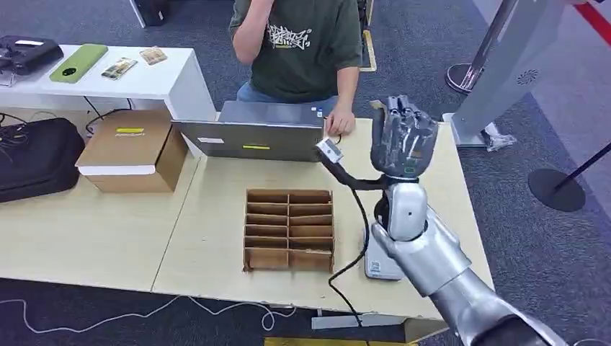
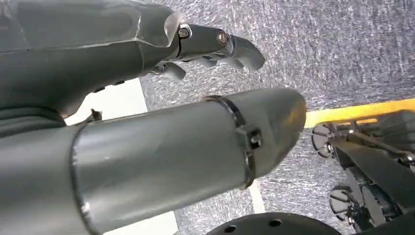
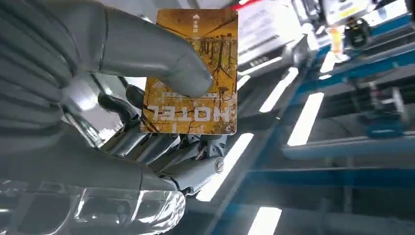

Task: Pass the card to the sensor for recognition and then transmit it.

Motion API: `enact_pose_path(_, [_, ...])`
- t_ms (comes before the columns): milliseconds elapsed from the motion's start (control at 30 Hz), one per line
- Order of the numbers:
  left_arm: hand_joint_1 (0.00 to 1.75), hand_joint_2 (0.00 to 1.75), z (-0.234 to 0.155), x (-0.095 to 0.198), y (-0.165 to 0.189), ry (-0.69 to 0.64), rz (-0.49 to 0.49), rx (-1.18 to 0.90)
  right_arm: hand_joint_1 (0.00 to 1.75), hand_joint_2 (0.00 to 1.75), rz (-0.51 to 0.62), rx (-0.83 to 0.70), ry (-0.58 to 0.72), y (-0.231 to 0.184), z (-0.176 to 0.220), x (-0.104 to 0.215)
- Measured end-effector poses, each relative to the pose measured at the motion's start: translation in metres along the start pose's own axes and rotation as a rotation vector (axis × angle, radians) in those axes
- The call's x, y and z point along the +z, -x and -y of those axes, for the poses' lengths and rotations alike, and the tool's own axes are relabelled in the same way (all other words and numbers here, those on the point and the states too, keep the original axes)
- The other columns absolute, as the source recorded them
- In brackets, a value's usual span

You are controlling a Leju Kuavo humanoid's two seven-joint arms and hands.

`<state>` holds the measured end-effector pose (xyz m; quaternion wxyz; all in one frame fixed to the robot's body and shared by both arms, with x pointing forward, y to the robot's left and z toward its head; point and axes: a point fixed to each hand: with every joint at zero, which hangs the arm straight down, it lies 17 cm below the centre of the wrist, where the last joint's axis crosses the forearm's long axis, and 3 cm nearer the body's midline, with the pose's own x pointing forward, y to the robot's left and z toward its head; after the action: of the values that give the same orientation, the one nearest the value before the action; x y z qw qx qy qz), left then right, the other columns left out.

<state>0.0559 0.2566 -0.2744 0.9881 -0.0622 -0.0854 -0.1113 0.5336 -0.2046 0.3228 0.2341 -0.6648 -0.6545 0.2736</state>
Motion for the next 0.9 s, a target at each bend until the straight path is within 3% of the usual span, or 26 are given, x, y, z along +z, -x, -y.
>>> enact_pose_path(200, [0.0, 0.0, 0.001, 0.0, 0.0, 0.008, 0.0, -0.023, 1.75, 1.75, 0.067, 0.083, -0.019, -0.005, -0.016, -0.037])
enact_pose_path(367, [0.0, 0.0, 0.002, 0.0, -0.001, 0.012, 0.001, -0.019, 1.75, 1.75, 0.085, 0.11, -0.052, -0.012, -0.028, -0.05])
enact_pose_path(900, [0.0, 0.0, 0.003, 0.001, 0.001, 0.018, 0.0, -0.002, 1.75, 1.75, 0.11, 0.13, -0.102, -0.02, -0.044, -0.049])
